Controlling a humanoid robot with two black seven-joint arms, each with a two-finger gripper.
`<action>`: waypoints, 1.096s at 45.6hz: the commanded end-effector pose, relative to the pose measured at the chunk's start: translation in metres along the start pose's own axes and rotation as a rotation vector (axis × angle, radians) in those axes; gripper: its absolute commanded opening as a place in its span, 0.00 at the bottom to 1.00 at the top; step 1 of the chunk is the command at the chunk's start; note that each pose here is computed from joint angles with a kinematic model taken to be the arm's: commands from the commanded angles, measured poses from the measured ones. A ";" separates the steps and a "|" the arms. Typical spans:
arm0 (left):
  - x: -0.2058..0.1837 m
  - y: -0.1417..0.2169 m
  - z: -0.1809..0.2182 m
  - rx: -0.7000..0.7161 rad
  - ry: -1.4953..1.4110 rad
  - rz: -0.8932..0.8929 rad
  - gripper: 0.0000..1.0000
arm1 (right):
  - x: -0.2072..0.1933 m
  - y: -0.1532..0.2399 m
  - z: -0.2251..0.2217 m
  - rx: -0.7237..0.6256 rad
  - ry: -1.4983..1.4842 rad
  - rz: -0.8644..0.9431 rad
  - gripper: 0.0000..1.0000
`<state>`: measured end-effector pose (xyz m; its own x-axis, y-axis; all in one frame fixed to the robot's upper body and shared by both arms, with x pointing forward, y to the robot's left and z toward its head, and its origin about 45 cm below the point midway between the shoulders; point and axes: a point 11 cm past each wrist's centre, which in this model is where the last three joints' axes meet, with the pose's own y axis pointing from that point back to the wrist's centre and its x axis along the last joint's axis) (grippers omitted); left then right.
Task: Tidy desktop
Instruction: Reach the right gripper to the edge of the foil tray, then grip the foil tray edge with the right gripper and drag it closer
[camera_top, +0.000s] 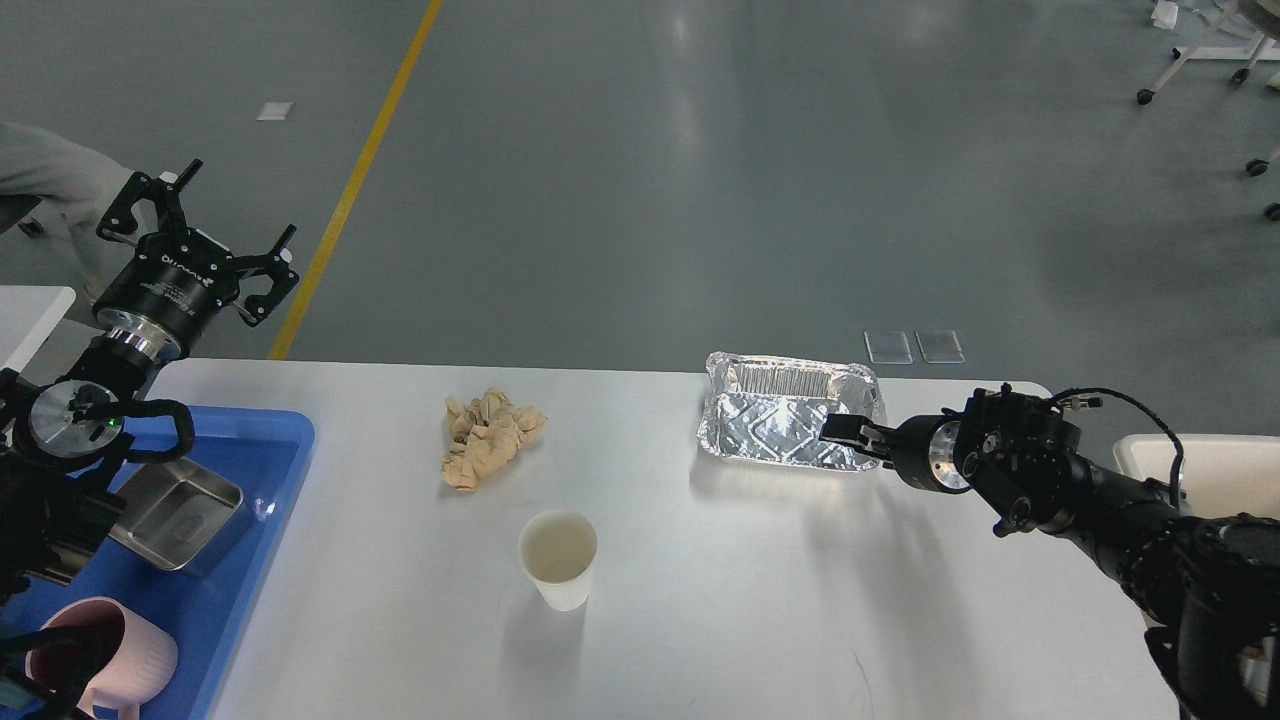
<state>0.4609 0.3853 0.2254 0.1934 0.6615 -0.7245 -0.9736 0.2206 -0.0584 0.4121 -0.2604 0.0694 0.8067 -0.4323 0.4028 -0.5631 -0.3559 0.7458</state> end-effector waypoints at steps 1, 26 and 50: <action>0.003 0.002 0.000 0.000 0.000 0.006 0.98 | -0.003 -0.002 -0.004 0.013 -0.008 -0.004 0.68; 0.004 0.003 0.003 0.000 -0.007 0.009 0.98 | -0.010 -0.003 -0.009 0.057 -0.011 -0.042 0.00; 0.003 0.003 0.002 0.004 -0.011 0.007 0.98 | 0.035 0.049 -0.006 0.115 -0.011 -0.096 0.00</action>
<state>0.4588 0.3905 0.2243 0.1857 0.6718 -0.7171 -0.9750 0.2168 -0.0494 0.4173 -0.2660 0.1041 0.8491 -0.4195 0.3211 -0.5078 -0.4806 0.7150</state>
